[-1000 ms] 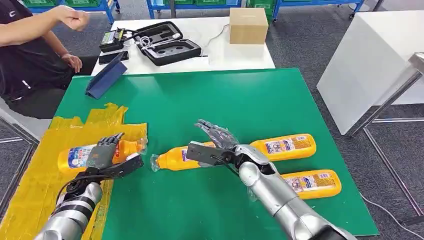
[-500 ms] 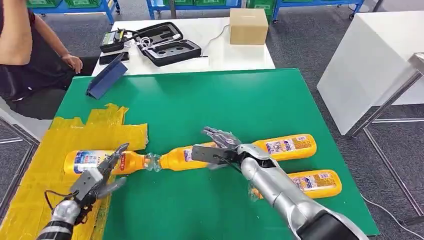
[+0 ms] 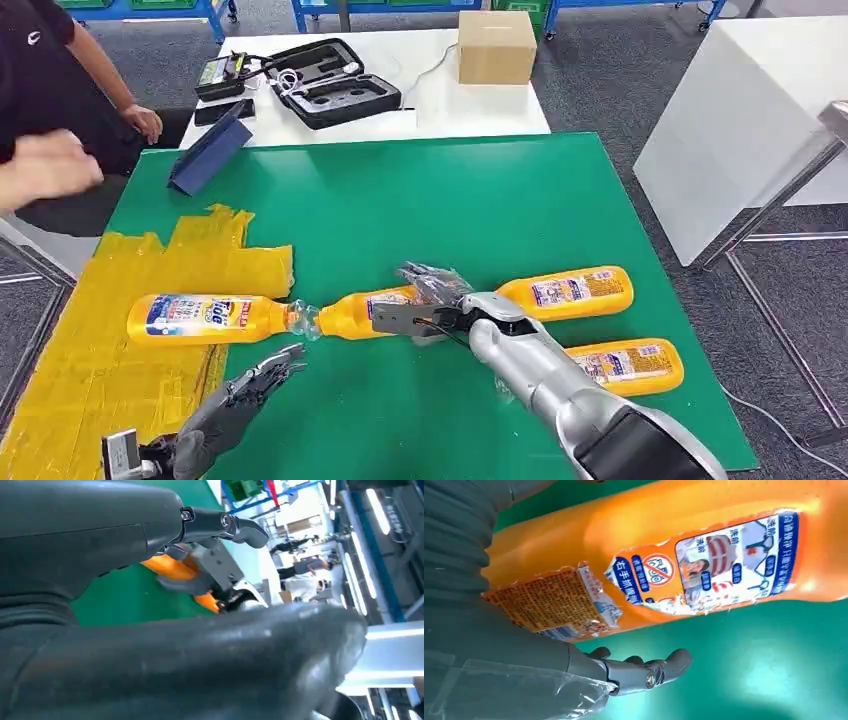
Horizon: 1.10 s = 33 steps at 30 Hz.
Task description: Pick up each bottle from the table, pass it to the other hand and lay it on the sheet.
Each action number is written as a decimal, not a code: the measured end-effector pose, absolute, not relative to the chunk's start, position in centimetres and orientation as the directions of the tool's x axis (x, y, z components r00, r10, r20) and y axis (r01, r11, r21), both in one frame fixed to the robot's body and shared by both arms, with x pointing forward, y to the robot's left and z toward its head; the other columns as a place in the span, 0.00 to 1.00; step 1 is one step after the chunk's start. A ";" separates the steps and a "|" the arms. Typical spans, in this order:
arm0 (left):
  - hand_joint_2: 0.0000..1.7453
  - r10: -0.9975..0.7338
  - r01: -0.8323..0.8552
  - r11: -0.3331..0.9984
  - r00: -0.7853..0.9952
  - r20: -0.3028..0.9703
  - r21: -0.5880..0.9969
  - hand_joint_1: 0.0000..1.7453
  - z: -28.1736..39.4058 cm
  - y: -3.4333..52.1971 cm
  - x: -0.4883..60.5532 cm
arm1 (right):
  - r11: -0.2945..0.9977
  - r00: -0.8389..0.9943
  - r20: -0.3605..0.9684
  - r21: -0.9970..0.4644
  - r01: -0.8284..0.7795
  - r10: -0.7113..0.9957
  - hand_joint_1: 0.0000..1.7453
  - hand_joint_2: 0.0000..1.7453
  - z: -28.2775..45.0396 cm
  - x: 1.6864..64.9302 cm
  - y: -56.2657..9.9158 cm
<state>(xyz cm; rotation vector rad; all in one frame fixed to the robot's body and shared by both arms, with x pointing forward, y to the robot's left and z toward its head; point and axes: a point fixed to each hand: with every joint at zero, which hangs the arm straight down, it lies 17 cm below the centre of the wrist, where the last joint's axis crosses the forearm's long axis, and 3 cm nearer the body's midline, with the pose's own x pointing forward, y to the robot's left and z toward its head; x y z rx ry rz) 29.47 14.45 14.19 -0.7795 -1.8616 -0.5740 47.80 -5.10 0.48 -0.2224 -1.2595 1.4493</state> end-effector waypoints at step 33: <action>0.00 0.396 0.758 0.652 -0.316 0.862 -0.022 0.00 18.0 13.2 28.7 | 0.110 -0.337 0.423 -0.745 -0.658 0.841 1.00 1.00 -1.1 47.4 -5.6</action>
